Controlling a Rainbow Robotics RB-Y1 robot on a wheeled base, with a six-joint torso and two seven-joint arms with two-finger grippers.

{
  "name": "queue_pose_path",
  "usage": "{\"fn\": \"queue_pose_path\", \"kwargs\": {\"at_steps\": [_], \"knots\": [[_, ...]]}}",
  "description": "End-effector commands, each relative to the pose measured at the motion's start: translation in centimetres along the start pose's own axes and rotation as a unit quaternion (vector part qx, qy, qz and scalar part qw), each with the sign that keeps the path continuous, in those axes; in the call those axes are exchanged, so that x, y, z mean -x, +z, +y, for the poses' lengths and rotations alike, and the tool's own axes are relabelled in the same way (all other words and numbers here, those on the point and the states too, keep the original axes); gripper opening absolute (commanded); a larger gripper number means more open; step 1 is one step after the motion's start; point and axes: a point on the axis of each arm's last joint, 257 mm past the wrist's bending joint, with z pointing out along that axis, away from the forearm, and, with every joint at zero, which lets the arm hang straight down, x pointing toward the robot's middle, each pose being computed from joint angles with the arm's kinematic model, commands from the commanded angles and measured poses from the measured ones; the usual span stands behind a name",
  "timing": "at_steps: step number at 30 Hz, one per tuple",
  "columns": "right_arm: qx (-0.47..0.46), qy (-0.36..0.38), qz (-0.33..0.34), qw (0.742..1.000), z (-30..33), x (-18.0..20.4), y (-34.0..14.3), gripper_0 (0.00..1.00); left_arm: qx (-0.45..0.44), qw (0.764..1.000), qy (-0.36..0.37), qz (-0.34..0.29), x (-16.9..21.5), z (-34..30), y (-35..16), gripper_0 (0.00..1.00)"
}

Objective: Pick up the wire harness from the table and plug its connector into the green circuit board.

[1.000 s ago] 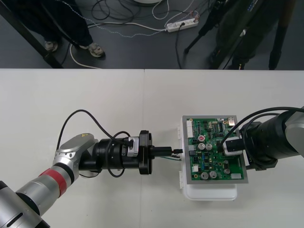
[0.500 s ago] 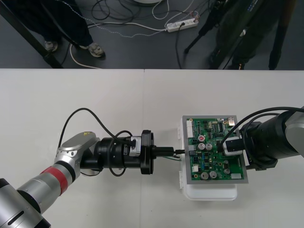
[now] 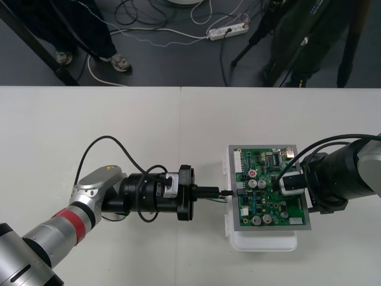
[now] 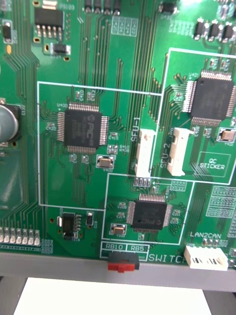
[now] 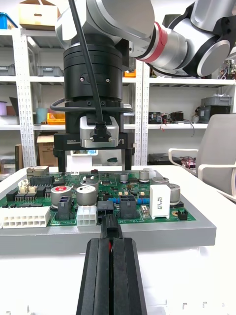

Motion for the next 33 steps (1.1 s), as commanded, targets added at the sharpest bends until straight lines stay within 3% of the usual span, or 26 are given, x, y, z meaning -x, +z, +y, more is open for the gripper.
{"fn": "queue_pose_path", "kwargs": {"at_steps": [1, 33], "knots": [[-0.008, -0.043, -0.009, 0.999, -0.9, 1.3, -0.5, 1.00, -0.020, 0.999, -0.033, -0.015, 1.4, 0.7, 3.1, 0.00], [-0.007, -0.039, -0.010, 0.999, -0.8, 1.3, -0.5, 1.00, -0.027, 0.999, -0.041, 0.007, 0.4, 0.7, 3.5, 0.00]]}}
